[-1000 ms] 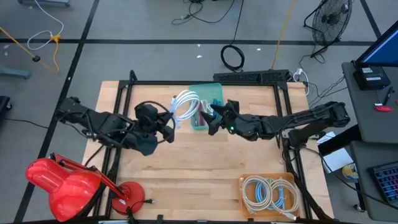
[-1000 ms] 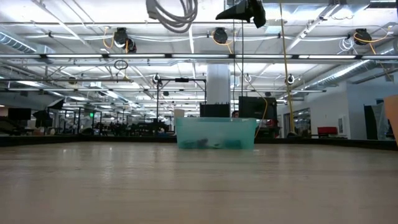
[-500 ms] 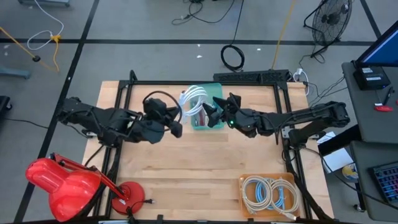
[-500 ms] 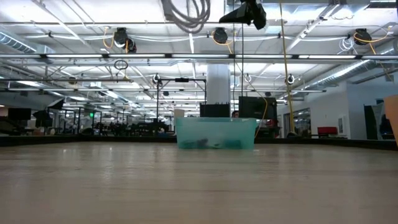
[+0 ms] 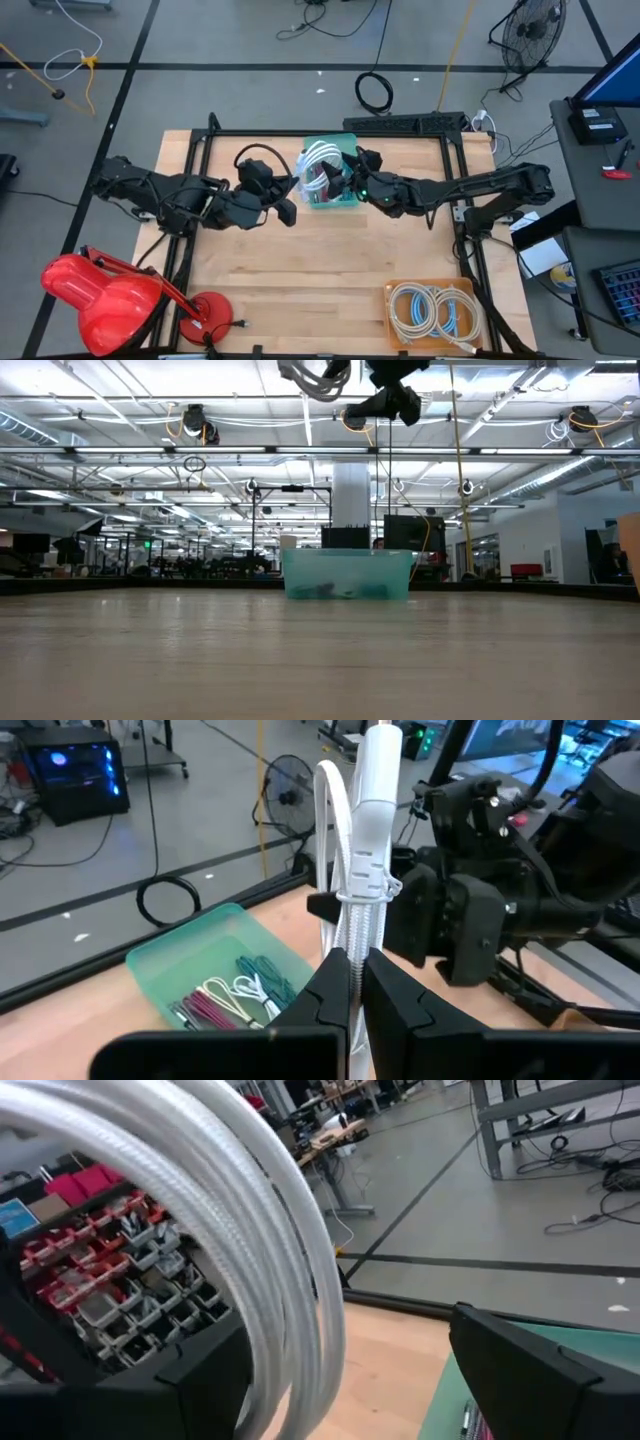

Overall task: Pick & Place USB Port
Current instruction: Put the white charger cable into the orange bin

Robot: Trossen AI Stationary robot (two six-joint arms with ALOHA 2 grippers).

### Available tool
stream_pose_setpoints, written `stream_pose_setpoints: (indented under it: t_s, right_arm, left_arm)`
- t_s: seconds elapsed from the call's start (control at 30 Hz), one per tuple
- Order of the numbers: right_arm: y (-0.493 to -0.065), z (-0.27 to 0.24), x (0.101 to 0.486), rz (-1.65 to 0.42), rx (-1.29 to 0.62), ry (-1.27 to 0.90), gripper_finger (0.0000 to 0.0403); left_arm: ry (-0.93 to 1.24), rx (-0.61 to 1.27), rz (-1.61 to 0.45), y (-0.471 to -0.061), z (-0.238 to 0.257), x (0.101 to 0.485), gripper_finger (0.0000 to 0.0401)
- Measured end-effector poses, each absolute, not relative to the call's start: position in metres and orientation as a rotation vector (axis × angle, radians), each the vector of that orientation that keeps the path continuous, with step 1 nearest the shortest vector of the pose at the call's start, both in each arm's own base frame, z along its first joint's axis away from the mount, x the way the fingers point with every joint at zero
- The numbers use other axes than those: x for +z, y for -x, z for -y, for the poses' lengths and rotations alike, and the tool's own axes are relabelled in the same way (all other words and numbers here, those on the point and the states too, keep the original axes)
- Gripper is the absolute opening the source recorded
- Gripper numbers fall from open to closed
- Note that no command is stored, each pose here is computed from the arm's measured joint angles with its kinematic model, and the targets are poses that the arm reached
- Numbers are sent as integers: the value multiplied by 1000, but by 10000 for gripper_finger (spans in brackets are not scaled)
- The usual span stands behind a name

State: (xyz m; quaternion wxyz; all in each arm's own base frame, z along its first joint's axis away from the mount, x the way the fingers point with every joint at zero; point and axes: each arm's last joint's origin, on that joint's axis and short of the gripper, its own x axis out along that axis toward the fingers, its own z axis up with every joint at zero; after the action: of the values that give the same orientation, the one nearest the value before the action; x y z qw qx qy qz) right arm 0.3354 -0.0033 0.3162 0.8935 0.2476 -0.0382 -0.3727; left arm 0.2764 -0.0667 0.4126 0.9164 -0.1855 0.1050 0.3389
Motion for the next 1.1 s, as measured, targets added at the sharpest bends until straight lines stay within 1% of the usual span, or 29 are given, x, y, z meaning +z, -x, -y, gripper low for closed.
stream_pose_setpoints:
  t_s: [0.3, 0.4, 0.5, 0.57, 0.87, 0.9, 1.0, 1.1]
  right_arm:
    - [-335, 17, 317, 96, -810, -511, 312]
    - [-335, 19, 317, 93, -816, -509, 297]
    - [-335, 19, 317, 95, -815, -511, 262]
    - [-335, 19, 317, 94, -812, -511, 227]
    - [-336, 17, 317, 57, -745, -492, 26]
    - [-336, 17, 317, 54, -742, -484, 19]
    - [-335, 16, 317, 50, -754, -495, 20]
    - [-329, 11, 317, 37, -787, -522, 19]
  left_arm:
    - [401, 662, -224, -276, 72, 412, 9]
    - [425, 637, -235, -276, 73, 412, 9]
    - [430, 630, -240, -277, 73, 411, 9]
    - [427, 631, -243, -278, 74, 410, 9]
    - [433, 600, -278, -282, 72, 407, 9]
    - [433, 599, -279, -282, 72, 407, 9]
    - [432, 597, -283, -282, 72, 407, 13]
    - [440, 583, -310, -278, 71, 407, 32]
